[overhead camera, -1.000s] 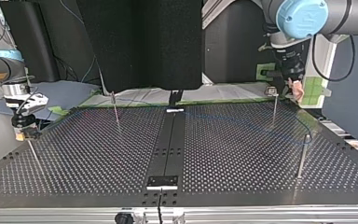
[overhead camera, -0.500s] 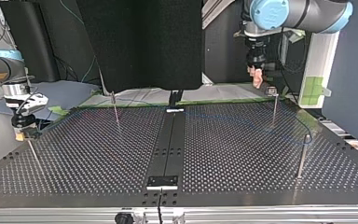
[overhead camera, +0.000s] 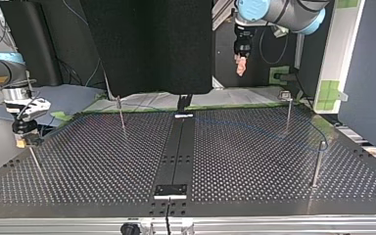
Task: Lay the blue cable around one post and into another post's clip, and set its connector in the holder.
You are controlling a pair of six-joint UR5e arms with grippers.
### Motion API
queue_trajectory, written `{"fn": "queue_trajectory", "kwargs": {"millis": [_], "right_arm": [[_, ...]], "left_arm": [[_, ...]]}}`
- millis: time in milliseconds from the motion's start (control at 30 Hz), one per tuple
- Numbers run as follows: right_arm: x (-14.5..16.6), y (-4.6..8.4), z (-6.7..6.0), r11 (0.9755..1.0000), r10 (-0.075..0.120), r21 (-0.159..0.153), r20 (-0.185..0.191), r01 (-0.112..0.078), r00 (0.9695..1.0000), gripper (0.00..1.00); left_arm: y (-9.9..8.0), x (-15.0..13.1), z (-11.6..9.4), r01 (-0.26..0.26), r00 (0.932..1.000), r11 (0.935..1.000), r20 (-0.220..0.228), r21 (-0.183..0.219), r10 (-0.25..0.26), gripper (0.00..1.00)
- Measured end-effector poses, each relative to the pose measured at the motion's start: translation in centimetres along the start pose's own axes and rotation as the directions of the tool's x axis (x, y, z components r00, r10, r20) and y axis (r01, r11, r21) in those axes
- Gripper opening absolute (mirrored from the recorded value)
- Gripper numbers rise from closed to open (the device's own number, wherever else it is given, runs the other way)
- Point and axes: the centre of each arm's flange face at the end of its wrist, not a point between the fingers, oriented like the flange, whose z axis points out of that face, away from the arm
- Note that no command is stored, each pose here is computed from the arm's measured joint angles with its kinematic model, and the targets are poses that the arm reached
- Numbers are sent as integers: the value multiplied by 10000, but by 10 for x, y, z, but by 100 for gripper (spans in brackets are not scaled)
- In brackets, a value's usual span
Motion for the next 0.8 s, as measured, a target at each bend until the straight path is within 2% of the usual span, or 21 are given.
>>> {"fn": "queue_trajectory", "kwargs": {"millis": [100,367,600,800], "right_arm": [[0,0,0,10000,6,0,1,-6,10000,100],[0,0,0,10000,10,0,1,-10,10000,100],[0,0,0,10000,9,0,-1,-9,10000,100],[0,0,0,10000,9,0,-1,-9,10000,100]], "left_arm": [[-10,10,2,-115,9999,9999,23,124,115,100],[-42,42,3,-184,9998,9953,31,952,181,100],[-69,70,1,-105,9999,9834,-24,1811,111,100],[-87,93,-3,86,9999,9737,-71,2276,-72,100]]}}
